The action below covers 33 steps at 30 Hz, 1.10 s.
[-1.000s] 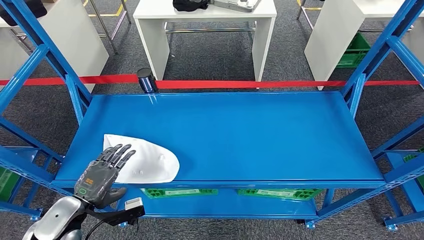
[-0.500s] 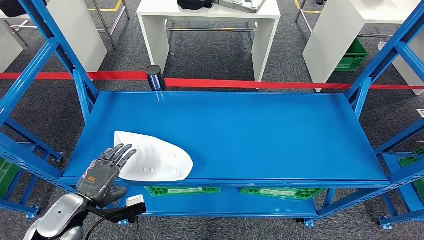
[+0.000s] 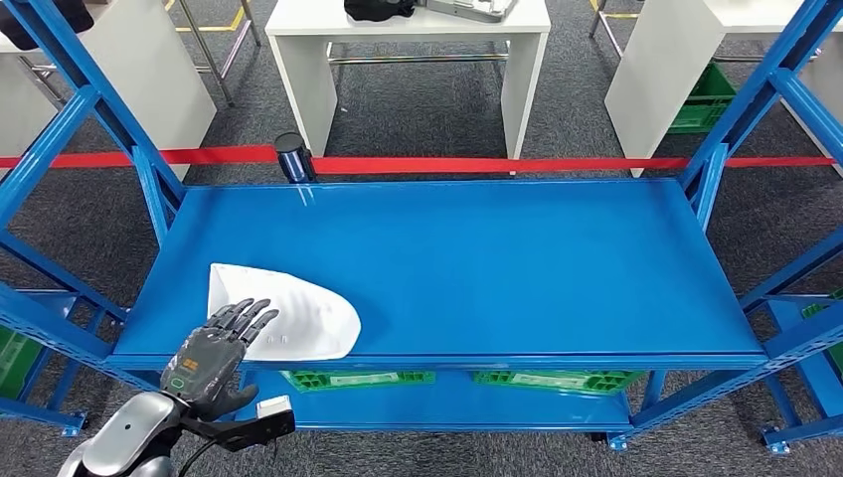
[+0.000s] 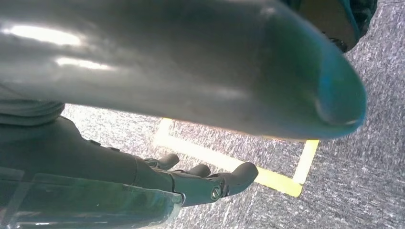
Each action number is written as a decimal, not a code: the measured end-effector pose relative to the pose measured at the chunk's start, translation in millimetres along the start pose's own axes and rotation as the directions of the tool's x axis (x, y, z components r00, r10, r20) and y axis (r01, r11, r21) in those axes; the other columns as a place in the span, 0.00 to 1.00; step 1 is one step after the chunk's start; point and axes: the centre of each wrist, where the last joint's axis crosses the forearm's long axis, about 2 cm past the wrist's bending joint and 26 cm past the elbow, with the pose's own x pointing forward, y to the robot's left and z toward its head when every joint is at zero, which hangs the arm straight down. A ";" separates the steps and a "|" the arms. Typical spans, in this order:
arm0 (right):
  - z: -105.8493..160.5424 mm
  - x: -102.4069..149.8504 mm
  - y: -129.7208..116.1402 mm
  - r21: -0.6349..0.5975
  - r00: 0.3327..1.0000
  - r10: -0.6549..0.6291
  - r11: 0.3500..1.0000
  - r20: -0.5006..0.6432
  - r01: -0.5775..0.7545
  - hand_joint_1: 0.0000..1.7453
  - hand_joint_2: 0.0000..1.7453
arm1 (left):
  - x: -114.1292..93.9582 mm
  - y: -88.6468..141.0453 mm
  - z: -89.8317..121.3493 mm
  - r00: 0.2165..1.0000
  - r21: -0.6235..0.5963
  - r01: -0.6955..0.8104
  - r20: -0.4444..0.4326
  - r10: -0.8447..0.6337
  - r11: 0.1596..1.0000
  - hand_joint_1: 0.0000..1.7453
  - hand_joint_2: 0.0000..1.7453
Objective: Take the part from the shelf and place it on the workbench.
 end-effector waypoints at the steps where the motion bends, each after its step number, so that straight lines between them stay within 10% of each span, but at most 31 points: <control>1: 0.0 0.0 0.2 0.000 1.000 0.000 1.000 0.000 0.000 0.00 0.00 | -0.2 -0.8 0.0 1.000 -0.003 0.000 -0.001 0.000 1.000 0.00 1.00; 33: -4.6 1.2 -5.9 -0.040 1.000 0.019 0.999 0.005 -0.019 0.00 0.00 | -7.1 -17.7 -8.0 0.999 -0.089 0.021 -0.040 -0.024 0.996 0.00 1.00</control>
